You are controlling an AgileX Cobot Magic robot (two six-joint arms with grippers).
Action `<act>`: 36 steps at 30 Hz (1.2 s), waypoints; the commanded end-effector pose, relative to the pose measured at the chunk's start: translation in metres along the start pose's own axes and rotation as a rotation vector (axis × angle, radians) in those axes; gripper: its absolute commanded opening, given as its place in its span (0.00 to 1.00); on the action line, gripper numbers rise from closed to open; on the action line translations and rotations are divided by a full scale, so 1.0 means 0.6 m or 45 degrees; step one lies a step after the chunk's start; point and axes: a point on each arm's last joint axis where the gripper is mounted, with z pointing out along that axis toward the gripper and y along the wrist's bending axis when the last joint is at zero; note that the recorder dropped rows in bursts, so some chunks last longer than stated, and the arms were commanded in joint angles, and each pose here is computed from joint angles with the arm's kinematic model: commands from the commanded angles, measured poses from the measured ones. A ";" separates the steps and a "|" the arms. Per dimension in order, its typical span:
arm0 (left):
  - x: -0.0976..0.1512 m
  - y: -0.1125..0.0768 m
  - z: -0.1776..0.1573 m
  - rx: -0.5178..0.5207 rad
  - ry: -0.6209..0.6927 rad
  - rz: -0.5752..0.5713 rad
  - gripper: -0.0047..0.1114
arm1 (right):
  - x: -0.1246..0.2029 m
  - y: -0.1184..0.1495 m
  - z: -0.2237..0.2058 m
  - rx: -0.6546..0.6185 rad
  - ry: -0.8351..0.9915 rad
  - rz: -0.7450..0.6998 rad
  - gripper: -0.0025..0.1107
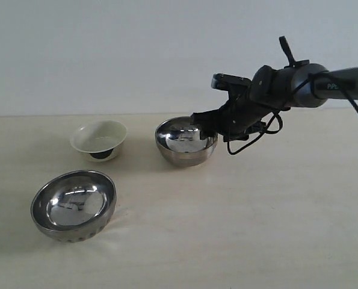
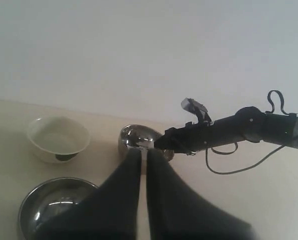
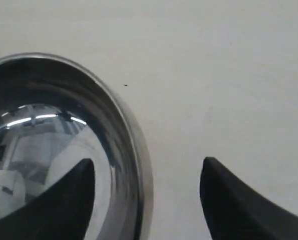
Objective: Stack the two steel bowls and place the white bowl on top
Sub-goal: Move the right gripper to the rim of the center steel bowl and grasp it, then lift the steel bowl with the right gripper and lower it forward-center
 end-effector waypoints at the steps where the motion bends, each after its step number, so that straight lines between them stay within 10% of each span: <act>1: 0.002 0.002 0.004 0.013 -0.018 -0.007 0.07 | 0.001 0.000 0.009 0.005 -0.026 -0.010 0.49; 6: 0.001 0.001 0.004 0.022 -0.027 0.000 0.07 | 0.006 0.000 0.014 0.003 -0.006 -0.011 0.02; 23: 0.005 0.002 0.005 0.020 -0.019 0.011 0.07 | -0.039 0.049 -0.150 -0.096 0.096 -0.057 0.02; 36: 0.005 0.002 0.005 0.021 -0.017 0.011 0.07 | 0.066 0.042 -0.265 -0.050 0.132 -0.067 0.02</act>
